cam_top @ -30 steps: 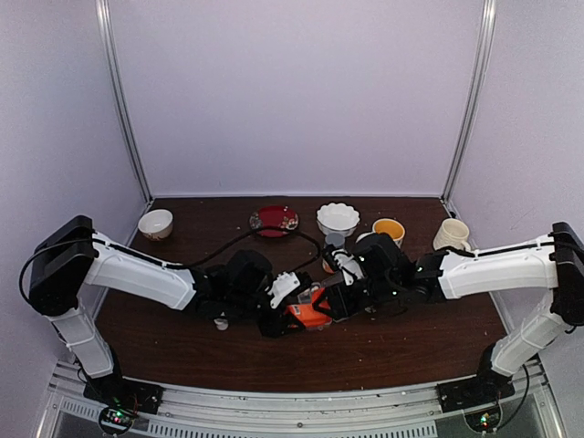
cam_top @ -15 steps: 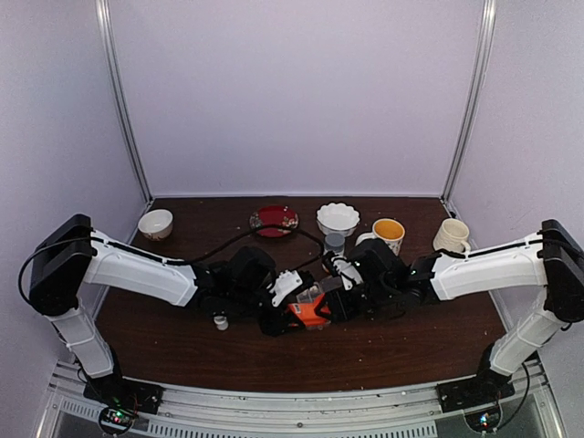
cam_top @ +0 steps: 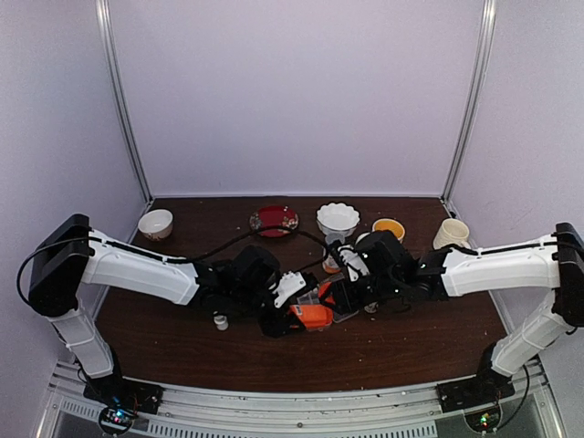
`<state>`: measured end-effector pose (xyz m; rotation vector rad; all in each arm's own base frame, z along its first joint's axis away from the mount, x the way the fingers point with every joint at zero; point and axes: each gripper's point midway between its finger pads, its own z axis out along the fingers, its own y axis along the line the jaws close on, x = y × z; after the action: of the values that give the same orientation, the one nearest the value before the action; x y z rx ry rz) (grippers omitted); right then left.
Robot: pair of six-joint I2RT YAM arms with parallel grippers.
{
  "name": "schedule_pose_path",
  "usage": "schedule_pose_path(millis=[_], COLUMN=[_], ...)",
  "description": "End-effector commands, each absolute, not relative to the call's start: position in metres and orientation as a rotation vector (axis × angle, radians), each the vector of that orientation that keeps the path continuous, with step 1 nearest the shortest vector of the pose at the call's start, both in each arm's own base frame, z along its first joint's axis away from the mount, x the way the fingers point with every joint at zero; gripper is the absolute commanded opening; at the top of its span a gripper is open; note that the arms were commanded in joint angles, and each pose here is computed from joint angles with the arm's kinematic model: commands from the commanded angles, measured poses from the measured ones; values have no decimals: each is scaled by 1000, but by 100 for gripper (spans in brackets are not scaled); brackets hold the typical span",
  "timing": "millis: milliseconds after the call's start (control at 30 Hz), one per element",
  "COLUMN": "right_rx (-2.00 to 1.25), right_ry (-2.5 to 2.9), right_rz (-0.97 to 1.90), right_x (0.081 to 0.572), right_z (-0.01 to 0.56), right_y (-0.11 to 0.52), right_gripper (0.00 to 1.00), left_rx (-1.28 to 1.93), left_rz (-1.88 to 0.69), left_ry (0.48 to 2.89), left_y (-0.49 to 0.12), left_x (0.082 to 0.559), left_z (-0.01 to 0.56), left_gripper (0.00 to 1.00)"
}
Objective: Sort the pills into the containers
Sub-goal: Pour the pill into the compartment of the pill container.
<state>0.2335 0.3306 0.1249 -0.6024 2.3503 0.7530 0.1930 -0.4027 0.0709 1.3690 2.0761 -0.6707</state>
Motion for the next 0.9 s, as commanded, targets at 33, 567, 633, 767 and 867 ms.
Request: schedule_pose_path(millis=[33, 567, 633, 767, 867], right_rx=[-653, -588, -629, -674, -653], right_ry=[2502, 2361, 2446, 2534, 2495], right_rz=[634, 754, 729, 692, 659], right_x=[219, 232, 223, 211, 219], right_z=[67, 124, 94, 60, 73], right_y=[325, 322, 326, 331, 327], right_gripper=[0, 0, 0, 0, 0], left_rx=[1384, 1388, 1389, 1390, 1394], left_rz=[-667, -644, -647, -651, -647], left_ry=[2058, 2080, 2078, 2079, 2085], left_y=[-408, -408, -409, -410, -410], left_x=[194, 195, 195, 195, 195], left_z=[78, 83, 85, 86, 86], left_gripper=[0, 0, 0, 0, 0])
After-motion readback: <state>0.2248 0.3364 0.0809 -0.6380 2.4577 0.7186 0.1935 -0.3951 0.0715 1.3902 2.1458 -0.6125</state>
